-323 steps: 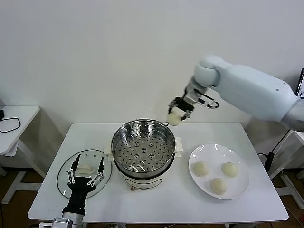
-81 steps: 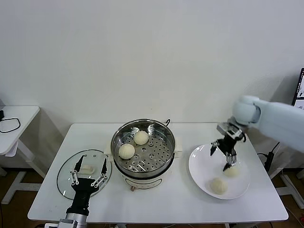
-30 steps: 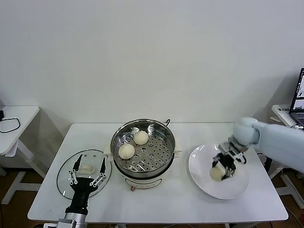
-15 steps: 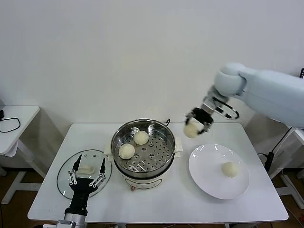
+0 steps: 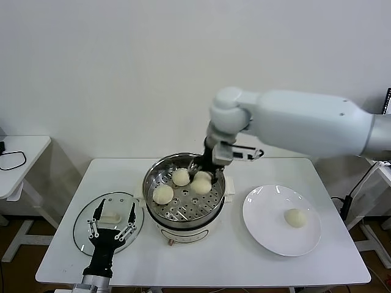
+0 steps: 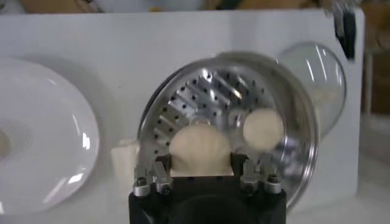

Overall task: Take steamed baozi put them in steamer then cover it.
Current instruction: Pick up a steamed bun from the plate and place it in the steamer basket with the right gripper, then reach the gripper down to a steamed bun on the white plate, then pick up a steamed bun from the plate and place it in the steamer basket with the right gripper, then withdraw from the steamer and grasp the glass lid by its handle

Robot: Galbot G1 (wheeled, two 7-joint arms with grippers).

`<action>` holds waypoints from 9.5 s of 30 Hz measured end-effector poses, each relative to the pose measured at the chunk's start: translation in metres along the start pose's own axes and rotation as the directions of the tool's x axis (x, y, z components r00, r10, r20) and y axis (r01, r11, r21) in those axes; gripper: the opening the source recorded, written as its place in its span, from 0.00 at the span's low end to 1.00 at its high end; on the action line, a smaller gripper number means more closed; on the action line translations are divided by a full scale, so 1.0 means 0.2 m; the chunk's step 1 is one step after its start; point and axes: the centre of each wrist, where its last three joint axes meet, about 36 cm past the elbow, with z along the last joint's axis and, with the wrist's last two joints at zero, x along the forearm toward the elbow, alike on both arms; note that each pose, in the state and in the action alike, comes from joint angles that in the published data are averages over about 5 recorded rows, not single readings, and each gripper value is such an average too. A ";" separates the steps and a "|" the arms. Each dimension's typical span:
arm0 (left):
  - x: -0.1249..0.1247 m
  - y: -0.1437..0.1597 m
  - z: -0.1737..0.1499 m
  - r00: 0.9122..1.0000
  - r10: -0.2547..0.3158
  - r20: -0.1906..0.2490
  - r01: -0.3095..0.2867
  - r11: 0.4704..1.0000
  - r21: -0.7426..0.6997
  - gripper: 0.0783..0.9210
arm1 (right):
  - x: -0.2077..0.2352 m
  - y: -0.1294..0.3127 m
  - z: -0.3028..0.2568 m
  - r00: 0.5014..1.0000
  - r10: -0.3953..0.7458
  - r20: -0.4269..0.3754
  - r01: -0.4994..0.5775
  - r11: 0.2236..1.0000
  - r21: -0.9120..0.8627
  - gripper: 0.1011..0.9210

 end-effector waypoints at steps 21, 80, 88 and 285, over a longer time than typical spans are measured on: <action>0.00 0.02 0.00 1.000 -0.002 0.021 0.003 1.000 -0.006 0.88 | -0.39 -0.17 -0.06 0.997 -0.063 0.042 0.052 0.972 0.230 0.73; -0.02 0.04 0.02 1.000 -0.014 0.010 0.014 1.000 -0.019 0.88 | -0.47 2.09 -0.12 0.998 -0.052 0.024 0.021 -0.053 -0.998 0.88; -0.01 0.05 0.03 1.000 -0.019 0.008 0.019 1.000 -0.023 0.88 | -0.59 2.10 -0.11 0.998 -0.058 0.008 0.005 -0.064 -0.998 0.88; -0.33 0.62 0.83 0.988 0.068 -0.142 -0.149 0.122 -0.981 0.88 | -1.64 1.47 -1.10 -0.218 -0.106 -0.970 -0.223 -0.962 0.155 0.88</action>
